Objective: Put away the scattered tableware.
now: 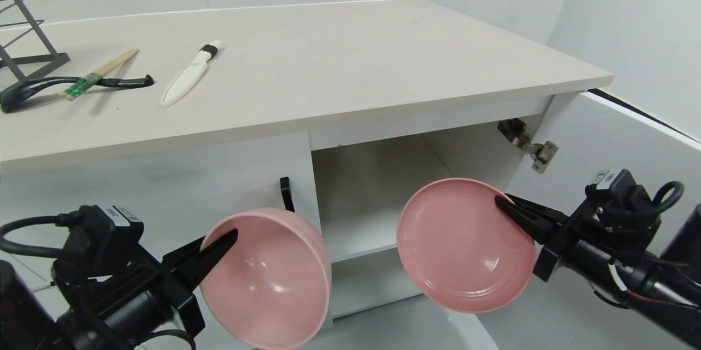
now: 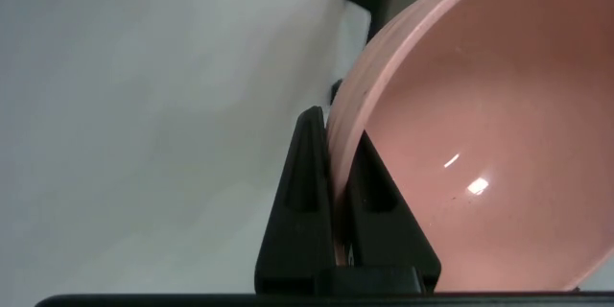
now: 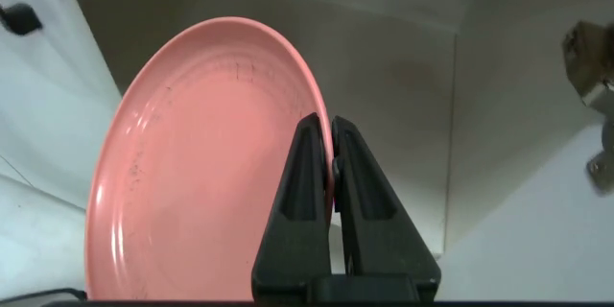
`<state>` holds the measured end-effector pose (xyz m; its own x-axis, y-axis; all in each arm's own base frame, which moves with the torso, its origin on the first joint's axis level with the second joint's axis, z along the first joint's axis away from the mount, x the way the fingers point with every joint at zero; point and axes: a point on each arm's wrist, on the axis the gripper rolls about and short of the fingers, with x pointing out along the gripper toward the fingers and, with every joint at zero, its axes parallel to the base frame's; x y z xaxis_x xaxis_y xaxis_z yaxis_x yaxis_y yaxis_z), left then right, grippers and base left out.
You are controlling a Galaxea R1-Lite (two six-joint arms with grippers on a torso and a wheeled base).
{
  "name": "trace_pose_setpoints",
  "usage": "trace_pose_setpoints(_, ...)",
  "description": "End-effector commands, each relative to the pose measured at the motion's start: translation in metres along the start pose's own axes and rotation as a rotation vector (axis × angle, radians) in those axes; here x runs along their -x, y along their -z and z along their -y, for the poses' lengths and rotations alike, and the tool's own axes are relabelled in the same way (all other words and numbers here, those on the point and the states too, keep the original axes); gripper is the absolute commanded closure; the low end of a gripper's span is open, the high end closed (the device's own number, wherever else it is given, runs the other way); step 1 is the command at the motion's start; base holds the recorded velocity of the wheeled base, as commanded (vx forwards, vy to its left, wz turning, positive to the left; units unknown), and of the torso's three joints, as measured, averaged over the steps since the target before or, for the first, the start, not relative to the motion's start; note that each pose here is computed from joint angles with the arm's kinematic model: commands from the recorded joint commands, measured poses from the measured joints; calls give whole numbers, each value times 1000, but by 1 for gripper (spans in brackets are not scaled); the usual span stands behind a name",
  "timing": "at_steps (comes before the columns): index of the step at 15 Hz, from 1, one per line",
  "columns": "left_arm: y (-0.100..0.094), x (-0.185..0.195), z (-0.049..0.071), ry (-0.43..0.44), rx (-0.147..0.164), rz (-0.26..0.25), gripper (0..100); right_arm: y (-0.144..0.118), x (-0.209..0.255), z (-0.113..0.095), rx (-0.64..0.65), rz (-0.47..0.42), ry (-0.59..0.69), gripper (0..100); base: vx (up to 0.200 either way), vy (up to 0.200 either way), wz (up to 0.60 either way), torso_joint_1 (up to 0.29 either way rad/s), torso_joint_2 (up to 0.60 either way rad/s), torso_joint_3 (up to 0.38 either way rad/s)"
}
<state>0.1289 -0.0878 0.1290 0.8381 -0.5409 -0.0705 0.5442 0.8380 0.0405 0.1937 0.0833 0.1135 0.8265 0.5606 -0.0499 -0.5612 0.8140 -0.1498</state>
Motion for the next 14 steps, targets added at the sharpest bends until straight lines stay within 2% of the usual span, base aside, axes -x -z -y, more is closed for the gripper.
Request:
trace_pose_setpoints(1, 0, 0, 0, 1, -1, 0, 100, 2, -2, -2, 14, -8, -13, 100, 0, 0, 0, 0, 0, 0)
trace_pose_setpoints(4, -1, 1, 0, -3, -1, 8, 100, 7, 0, -8, 11, -38, -37, 100, 0, 0, 0, 0, 0, 0)
trace_pose_setpoints(6, -1, 1, -2, -13, 0, 4, 100, 10, -5, -6, 13, -49, -31, 100, 0, -200, 0, 0, 5, 5)
trace_pose_setpoints(10, 0, 1, -1, -4, -1, 3, 100, 22, -15, -3, 5, -97, -19, 100, 0, 0, 0, 0, 0, 0)
trace_pose_setpoints(14, -1, 1, 0, 0, -6, 8, 100, 26, -34, -4, 3, -93, -36, 100, 0, 0, 0, 0, 0, 0)
